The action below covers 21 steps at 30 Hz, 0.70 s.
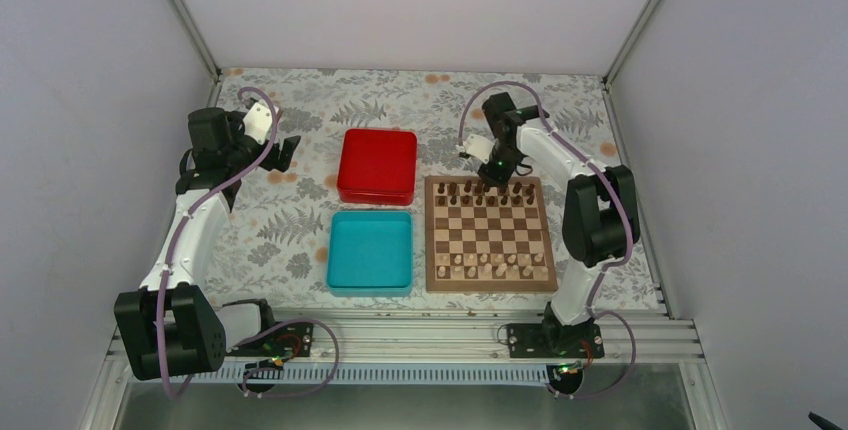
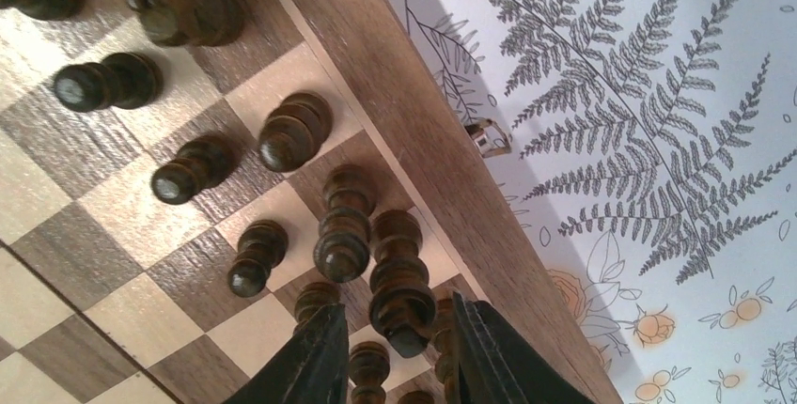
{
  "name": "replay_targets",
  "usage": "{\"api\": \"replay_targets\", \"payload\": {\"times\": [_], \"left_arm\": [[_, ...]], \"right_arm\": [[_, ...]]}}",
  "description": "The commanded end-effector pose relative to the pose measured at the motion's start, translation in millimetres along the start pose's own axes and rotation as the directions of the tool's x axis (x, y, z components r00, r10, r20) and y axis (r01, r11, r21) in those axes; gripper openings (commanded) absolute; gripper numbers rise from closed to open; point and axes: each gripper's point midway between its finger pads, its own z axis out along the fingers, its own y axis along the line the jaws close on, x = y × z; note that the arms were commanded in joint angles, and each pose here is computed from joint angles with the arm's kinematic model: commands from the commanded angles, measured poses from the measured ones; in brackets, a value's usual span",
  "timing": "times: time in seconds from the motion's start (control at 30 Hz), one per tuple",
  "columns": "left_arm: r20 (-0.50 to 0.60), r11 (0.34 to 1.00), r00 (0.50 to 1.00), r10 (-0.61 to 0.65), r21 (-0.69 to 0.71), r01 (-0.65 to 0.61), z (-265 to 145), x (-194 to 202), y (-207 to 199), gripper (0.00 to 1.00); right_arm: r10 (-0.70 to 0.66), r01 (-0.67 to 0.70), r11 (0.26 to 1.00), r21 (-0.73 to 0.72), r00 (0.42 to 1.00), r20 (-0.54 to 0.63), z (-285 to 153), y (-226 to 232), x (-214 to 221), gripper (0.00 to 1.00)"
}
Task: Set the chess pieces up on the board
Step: Adjust the chess piece on the chessboard.
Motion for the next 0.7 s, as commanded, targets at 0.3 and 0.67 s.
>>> {"api": "replay_targets", "payload": {"times": [0.3,0.67], "left_arm": [[0.016,1.000,1.000,0.013,-0.003,-0.013,-1.2,-3.5,2.1,1.00],[0.017,1.000,1.000,0.015,-0.004,-0.015,-1.8,-4.0,2.2,1.00]], "right_arm": [[0.023,-0.023,1.000,-0.014,1.000,-0.006,12.2,-1.2,4.9,0.26],[0.024,-0.025,0.999,-0.024,1.000,-0.014,19.0,-0.1,5.4,0.17]]}}
